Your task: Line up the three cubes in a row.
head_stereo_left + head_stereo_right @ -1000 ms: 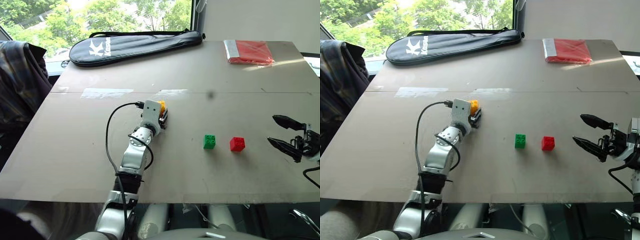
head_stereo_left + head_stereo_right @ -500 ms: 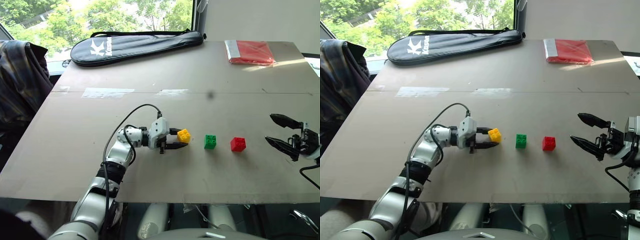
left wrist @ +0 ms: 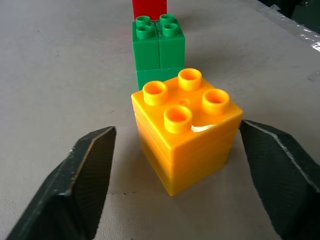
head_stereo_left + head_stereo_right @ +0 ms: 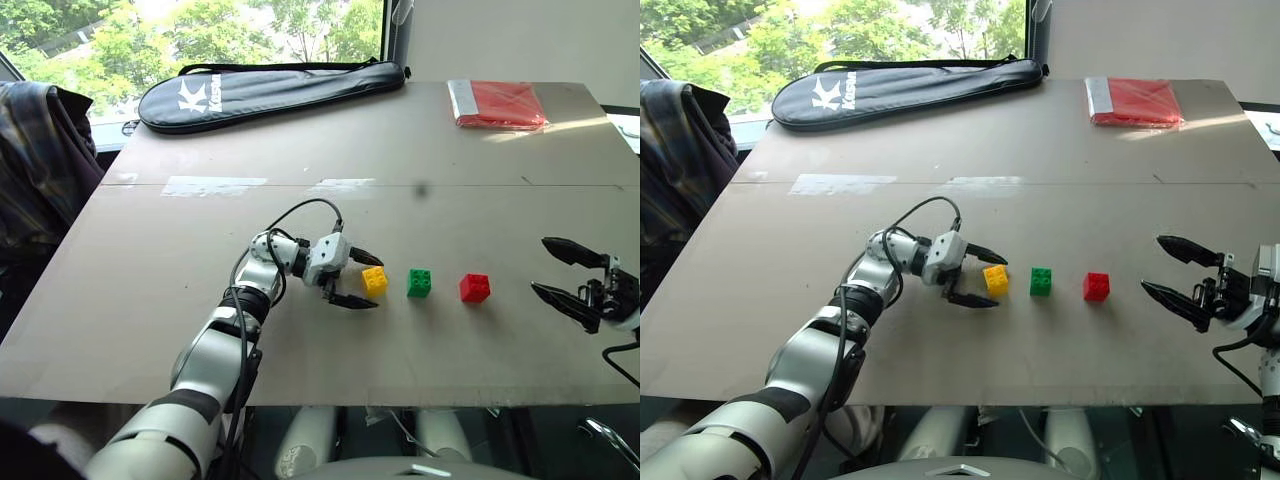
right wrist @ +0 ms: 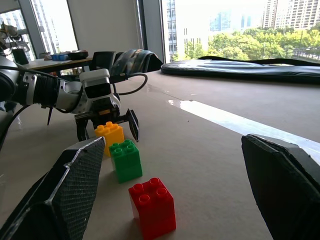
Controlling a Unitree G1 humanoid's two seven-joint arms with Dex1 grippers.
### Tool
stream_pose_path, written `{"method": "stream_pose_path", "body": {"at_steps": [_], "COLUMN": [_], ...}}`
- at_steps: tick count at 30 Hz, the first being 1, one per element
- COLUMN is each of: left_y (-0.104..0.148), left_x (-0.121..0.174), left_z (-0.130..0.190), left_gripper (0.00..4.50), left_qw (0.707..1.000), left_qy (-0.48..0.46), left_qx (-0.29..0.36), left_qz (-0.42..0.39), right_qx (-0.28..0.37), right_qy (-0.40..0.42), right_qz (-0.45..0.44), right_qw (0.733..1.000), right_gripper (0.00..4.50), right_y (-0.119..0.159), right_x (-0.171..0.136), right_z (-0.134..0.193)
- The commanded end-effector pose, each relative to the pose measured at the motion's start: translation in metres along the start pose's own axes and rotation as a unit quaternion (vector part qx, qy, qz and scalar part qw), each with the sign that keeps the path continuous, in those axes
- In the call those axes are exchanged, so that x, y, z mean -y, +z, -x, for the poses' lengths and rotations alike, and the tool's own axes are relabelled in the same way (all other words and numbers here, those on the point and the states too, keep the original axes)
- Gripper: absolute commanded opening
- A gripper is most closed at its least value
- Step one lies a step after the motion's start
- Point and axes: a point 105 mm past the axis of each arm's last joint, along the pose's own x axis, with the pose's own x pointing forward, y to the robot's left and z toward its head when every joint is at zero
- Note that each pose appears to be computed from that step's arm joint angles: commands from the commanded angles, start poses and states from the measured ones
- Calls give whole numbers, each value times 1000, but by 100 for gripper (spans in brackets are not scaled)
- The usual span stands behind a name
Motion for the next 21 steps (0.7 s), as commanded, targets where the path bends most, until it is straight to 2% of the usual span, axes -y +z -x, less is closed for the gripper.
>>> {"method": "stream_pose_path", "body": {"at_steps": [1,4,12,21], "left_y": [-25,-23,-15,-6], "left_x": [-6,-6,19,13], "left_z": [2,-3,-5,-19], "left_gripper": [448,448,448,448], "left_qw": [994,992,988,991], "left_qy": [60,95,134,114], "left_qx": [-90,-79,-61,-29], "left_qz": [-10,9,48,67], "right_qx": [8,7,0,-4], "right_qy": [5,7,12,19], "right_qz": [28,28,26,30], "right_qw": [1000,1000,1000,999], "right_gripper": [450,450,450,450], "right_y": [11,12,12,14], "right_x": [0,1,2,6], "right_z": [0,0,1,-2]}}
